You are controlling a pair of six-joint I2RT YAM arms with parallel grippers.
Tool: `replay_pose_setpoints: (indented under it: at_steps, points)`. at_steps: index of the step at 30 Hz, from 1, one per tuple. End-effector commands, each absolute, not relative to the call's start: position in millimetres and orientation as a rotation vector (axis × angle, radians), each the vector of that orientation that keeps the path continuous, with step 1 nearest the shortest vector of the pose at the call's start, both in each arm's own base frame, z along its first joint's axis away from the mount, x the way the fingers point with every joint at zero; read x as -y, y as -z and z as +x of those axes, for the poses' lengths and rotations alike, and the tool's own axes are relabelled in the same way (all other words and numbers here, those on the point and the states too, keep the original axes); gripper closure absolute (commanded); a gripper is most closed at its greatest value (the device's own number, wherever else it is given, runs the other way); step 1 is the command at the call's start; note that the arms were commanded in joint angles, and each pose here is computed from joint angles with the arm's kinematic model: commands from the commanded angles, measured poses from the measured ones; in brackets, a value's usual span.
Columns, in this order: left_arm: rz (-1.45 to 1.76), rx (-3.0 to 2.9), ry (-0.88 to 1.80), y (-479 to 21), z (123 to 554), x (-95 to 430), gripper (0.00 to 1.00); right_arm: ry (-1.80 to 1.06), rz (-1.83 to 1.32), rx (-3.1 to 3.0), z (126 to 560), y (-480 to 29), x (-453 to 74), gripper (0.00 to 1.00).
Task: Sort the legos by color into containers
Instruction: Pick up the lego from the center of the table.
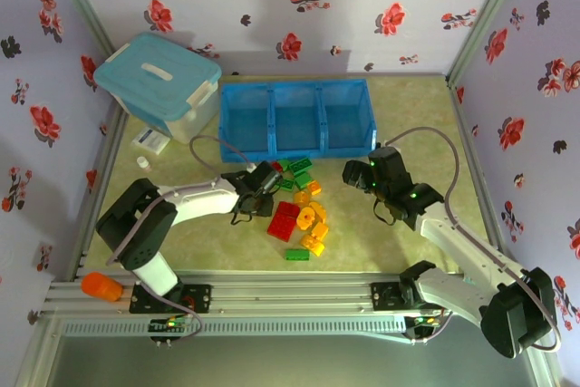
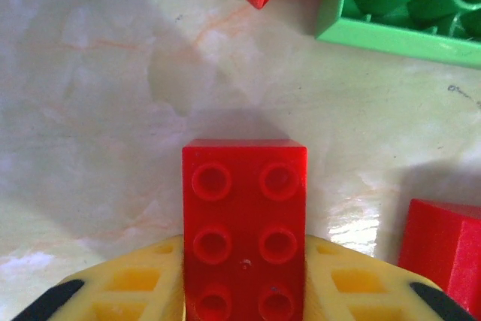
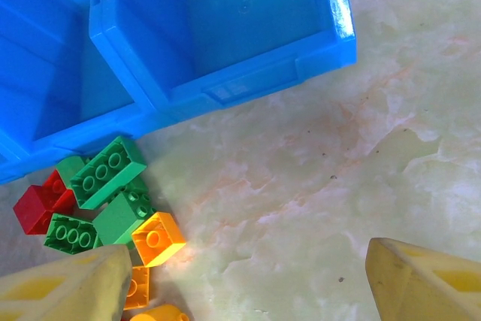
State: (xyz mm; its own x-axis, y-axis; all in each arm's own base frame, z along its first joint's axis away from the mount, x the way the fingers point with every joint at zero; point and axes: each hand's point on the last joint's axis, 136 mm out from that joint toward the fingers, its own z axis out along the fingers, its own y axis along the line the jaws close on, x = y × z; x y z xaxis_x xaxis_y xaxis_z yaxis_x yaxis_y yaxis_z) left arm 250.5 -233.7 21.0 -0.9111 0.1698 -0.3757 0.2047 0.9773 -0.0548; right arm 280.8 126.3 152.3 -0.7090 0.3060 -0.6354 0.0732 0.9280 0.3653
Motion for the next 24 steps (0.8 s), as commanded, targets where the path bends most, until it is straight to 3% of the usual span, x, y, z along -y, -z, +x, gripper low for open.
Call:
replay_pose_setpoints:
  at_steps: [1, 24]
  points:
    - [0.278, -2.74, 0.093, -27, 252, 232, 0.71, -0.409, 0.299, -2.305, 283, -159, -125, 0.18]
    - [0.251, -2.505, 0.167, -142, 286, 230, 0.74, -0.461, 0.253, -2.302, 277, -160, -132, 0.18]
